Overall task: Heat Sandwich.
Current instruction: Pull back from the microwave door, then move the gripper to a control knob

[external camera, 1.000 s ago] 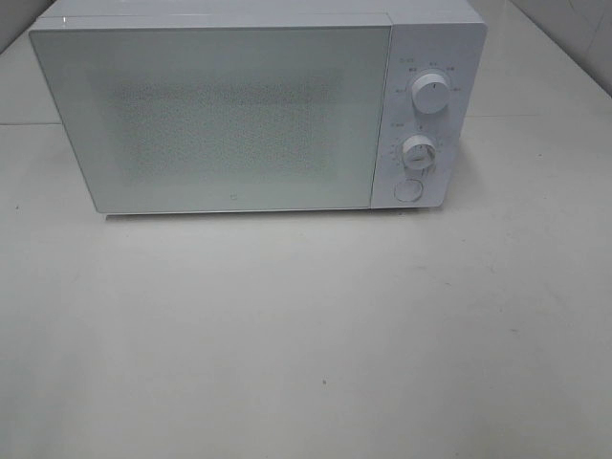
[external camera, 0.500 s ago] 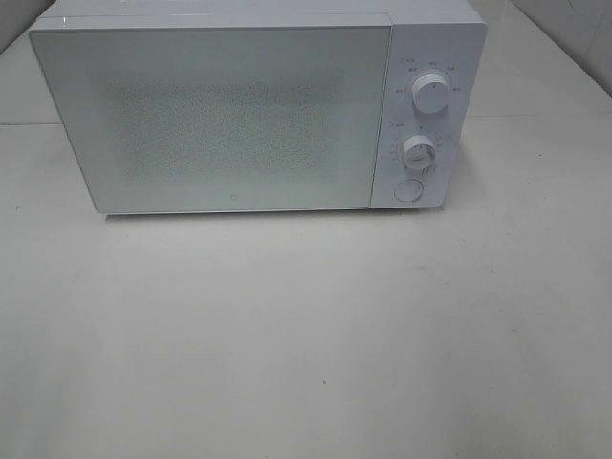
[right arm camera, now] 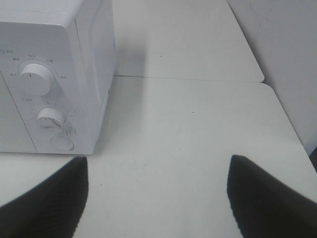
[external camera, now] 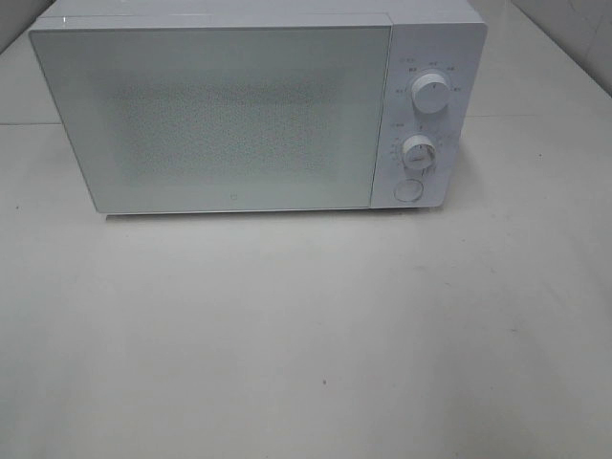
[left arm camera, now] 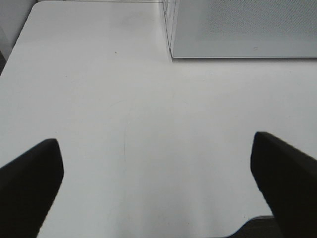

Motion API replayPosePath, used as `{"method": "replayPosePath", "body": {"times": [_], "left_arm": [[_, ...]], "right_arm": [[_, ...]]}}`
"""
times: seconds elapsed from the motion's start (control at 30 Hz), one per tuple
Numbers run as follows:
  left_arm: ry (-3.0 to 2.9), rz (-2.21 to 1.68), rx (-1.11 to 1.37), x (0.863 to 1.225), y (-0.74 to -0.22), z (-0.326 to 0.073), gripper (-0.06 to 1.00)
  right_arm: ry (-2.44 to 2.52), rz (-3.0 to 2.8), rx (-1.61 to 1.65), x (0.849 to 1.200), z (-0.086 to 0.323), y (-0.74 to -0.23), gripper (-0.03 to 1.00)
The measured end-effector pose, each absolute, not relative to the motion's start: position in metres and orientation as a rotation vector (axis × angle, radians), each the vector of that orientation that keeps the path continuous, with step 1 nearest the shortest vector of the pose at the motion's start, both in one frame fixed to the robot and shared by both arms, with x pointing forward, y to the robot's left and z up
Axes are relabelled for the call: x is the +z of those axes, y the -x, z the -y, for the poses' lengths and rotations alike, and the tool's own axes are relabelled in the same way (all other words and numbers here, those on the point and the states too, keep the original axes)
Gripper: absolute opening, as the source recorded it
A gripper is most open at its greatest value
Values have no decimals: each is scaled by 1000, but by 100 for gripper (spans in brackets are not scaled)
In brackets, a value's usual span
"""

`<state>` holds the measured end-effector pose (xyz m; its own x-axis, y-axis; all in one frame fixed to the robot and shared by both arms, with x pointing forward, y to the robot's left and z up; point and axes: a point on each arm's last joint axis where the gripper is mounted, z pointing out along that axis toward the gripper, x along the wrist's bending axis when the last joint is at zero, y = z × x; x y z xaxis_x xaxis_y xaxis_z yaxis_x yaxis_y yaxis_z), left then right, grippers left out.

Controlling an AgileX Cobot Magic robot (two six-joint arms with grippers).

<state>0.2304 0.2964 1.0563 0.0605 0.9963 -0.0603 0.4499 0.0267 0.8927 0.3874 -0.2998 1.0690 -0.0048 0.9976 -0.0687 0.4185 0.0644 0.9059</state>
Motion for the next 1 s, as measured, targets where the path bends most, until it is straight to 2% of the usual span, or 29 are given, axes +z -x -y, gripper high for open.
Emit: {"method": "replayPosePath", "body": {"times": [0.73, 1.0], "left_arm": [[-1539, -1503, 863, 1056, -230, -296, 97], [-1539, -1503, 863, 1056, -230, -296, 97]], "right_arm": [[-1418, -1545, 980, 1039, 294, -452, 75], [-1335, -1515, 1059, 1007, 287, -462, 75]]}}
